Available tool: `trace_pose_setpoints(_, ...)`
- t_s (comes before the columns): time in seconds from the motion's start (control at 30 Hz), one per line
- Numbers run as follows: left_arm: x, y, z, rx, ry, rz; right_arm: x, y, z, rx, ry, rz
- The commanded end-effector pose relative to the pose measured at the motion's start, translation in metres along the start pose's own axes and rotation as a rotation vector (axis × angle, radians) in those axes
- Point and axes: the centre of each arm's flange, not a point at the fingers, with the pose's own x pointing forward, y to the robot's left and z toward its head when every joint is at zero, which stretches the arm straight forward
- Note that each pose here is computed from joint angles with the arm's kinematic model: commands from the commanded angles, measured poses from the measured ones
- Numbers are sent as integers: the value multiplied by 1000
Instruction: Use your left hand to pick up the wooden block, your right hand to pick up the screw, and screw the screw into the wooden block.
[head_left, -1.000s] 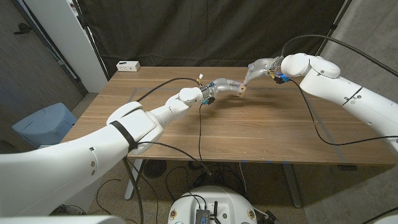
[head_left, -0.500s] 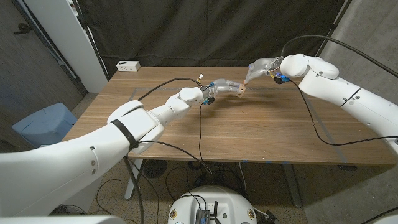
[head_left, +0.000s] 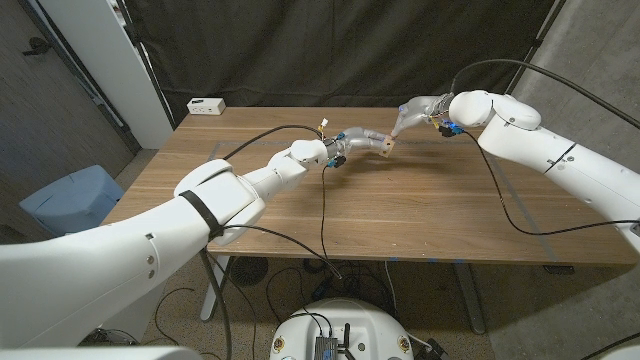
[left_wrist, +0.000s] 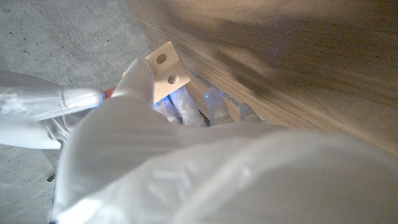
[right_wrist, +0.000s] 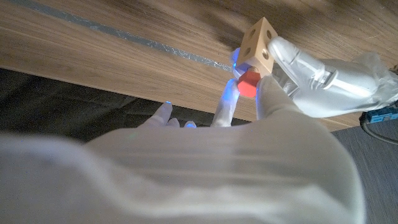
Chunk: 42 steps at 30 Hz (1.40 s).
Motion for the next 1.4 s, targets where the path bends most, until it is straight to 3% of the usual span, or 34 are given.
trace_pose_setpoints(0.03, 1, -1, 0, -2, 1, 1, 4, 2, 0, 1, 11, -14)
trace_pose_setpoints(1.03, 6, -3, 1, -11, 34, -1, 5, 5, 1, -35, 44, -60)
trace_pose_setpoints(1.4, 4, -3, 0, -14, 26, -2, 13, 10, 4, -44, 50, -44)
